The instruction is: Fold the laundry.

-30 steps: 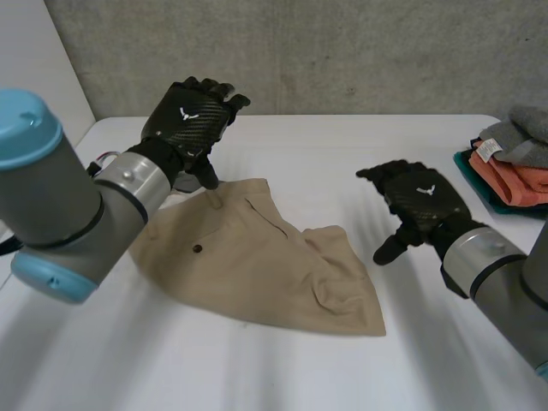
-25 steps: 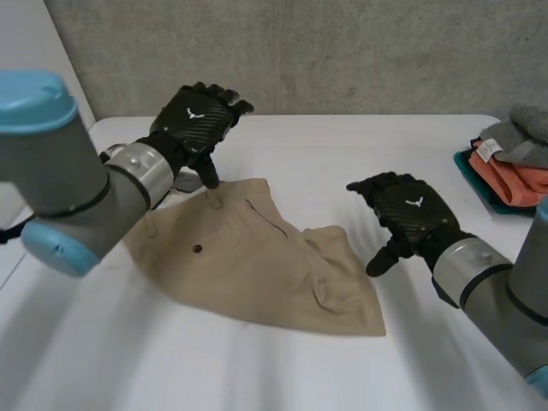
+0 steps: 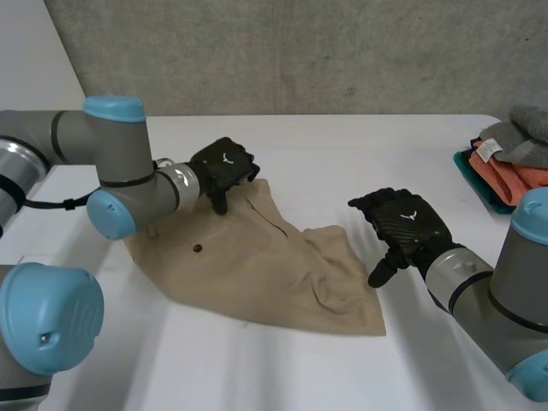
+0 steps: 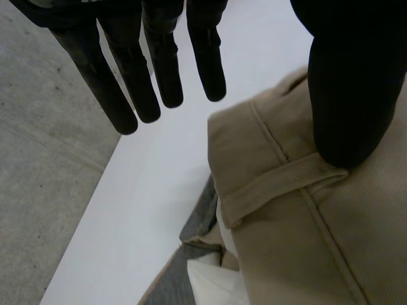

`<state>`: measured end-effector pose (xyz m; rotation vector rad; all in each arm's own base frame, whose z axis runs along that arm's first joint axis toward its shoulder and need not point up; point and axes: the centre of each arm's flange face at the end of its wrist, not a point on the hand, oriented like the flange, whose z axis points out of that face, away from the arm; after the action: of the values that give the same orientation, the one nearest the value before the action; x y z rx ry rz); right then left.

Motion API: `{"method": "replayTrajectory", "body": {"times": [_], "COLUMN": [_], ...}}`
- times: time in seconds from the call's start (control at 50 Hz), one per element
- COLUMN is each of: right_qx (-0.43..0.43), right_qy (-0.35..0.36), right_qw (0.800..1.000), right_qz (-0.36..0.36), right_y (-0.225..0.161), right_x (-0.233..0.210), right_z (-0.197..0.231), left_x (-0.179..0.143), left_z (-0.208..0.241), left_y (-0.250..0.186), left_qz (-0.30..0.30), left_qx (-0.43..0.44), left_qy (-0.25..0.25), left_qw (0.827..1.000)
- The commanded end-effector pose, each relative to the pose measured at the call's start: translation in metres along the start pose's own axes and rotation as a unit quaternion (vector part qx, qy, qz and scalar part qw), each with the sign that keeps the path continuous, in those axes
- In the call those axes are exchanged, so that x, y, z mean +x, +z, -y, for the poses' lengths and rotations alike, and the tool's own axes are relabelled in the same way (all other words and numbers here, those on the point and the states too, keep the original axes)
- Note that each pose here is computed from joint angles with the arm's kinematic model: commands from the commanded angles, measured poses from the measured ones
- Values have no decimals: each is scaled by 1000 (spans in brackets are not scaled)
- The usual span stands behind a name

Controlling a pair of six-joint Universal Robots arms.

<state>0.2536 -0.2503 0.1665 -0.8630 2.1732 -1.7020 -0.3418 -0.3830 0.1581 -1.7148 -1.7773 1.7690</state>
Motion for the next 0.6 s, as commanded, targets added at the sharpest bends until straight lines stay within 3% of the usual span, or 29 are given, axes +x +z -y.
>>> {"method": "replayTrajectory", "body": {"times": [0.02,0.12,0.18,0.22,0.28,0.32,0.34,0.4,0.5,0.6], "right_qx": [-3,-4,-3,-3,-3,-4,-4,-4,0,4], "right_qy": [-5,-6,-7,-7,-7,-7,-4,-3,-1,7], "right_qw": [1000,1000,1000,1000,1000,1000,1000,1000,1000,1000], "right_qz": [-1,-2,-2,-2,-2,-3,-3,-6,-16,-26], "right_y": [3,5,5,5,5,6,6,6,8,10], "right_x": [1,2,2,2,2,3,3,5,12,20], "right_z": [-4,-5,-5,-5,-5,-5,-5,-5,-4,-2], "left_x": [9,-14,-57,-92,-130,-144,-155,-163,-157,-129], "left_z": [-10,1,26,55,98,118,133,153,176,172], "left_y": [4,1,-3,-11,-30,-42,-54,-67,-78,-63], "left_qz": [2,62,174,263,343,359,359,326,166,45], "left_qx": [-25,-32,4,65,165,218,265,335,439,442], "left_qy": [44,98,131,145,134,117,94,48,-69,-161], "left_qw": [999,993,976,952,915,900,890,883,880,881]}}
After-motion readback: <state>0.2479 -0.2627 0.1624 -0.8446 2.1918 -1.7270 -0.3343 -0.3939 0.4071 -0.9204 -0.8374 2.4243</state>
